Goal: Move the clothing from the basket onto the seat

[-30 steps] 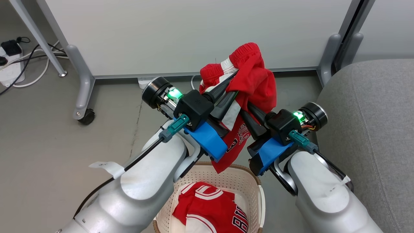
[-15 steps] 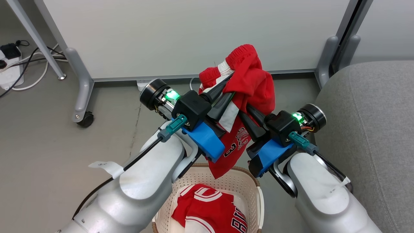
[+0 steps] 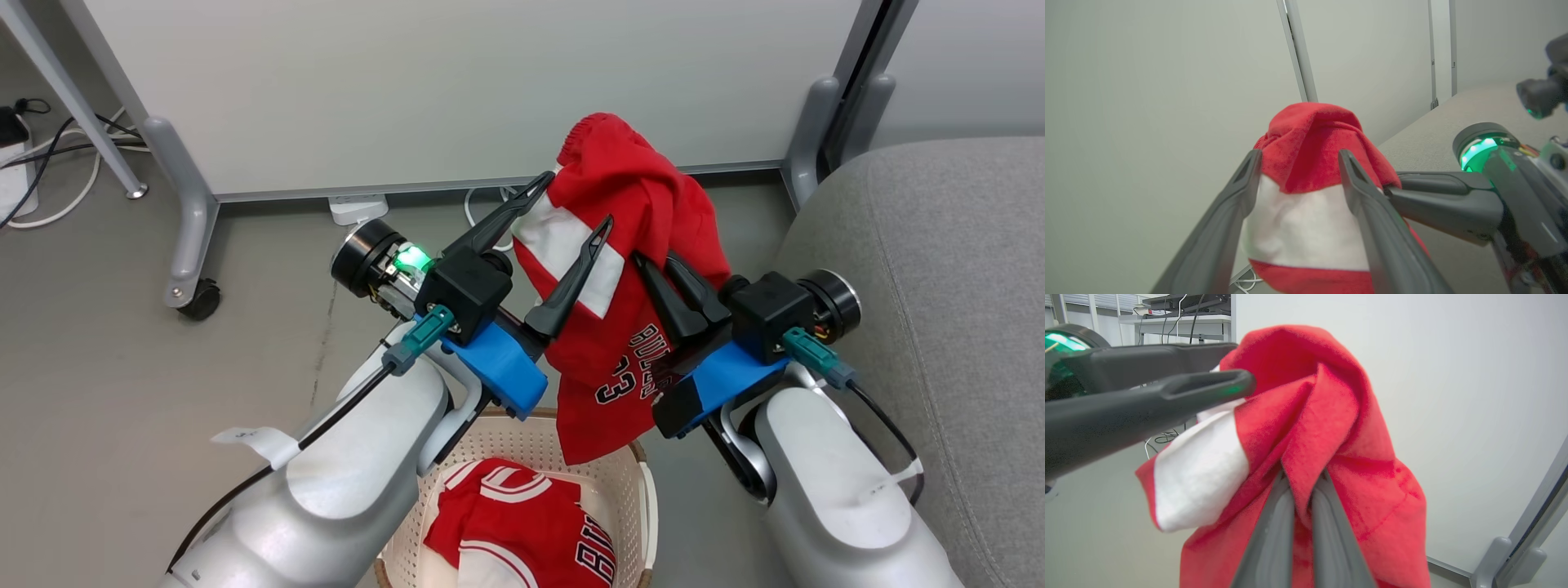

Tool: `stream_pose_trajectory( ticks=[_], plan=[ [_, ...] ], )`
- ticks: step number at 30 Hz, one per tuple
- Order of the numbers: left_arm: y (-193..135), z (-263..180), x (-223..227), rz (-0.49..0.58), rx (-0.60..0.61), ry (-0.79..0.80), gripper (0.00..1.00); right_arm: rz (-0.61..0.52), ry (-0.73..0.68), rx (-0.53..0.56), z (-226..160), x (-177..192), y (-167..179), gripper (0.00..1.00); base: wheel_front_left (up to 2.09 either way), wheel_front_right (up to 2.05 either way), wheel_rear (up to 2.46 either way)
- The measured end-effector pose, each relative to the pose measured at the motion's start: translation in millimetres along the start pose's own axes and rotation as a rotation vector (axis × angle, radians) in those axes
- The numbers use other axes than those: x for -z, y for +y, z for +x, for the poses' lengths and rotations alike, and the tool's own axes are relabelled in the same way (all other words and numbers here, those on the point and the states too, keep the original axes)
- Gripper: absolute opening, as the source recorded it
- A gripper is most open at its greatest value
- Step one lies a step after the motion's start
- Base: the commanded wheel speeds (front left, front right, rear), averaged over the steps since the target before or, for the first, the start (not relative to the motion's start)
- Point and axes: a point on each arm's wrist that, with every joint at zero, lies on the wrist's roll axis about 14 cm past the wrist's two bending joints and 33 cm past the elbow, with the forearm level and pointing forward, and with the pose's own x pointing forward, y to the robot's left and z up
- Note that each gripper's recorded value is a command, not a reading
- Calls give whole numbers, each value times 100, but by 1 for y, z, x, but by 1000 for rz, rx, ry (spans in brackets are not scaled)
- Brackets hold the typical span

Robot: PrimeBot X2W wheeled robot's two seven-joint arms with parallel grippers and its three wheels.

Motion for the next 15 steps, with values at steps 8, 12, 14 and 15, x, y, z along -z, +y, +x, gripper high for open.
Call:
stream_pose_trajectory(
  ticks=[8, 12, 14, 15],
  plan=[
    [-9, 8, -1, -12, 30, -27, 100, 24, 18, 118, -22, 11, -33, 0, 0, 0, 0],
    [-20, 17, 4, -21, 70, -28, 100, 22, 28, 191, -40, 16, -54, 0, 0, 0, 0],
    [-30, 22, 9, -30, 102, -24, 100, 19, 29, 233, -50, 16, -66, 0, 0, 0, 0],
    [-35, 24, 10, -34, 119, -25, 100, 15, 30, 251, -55, 16, -72, 0, 0, 0, 0]
  ],
)
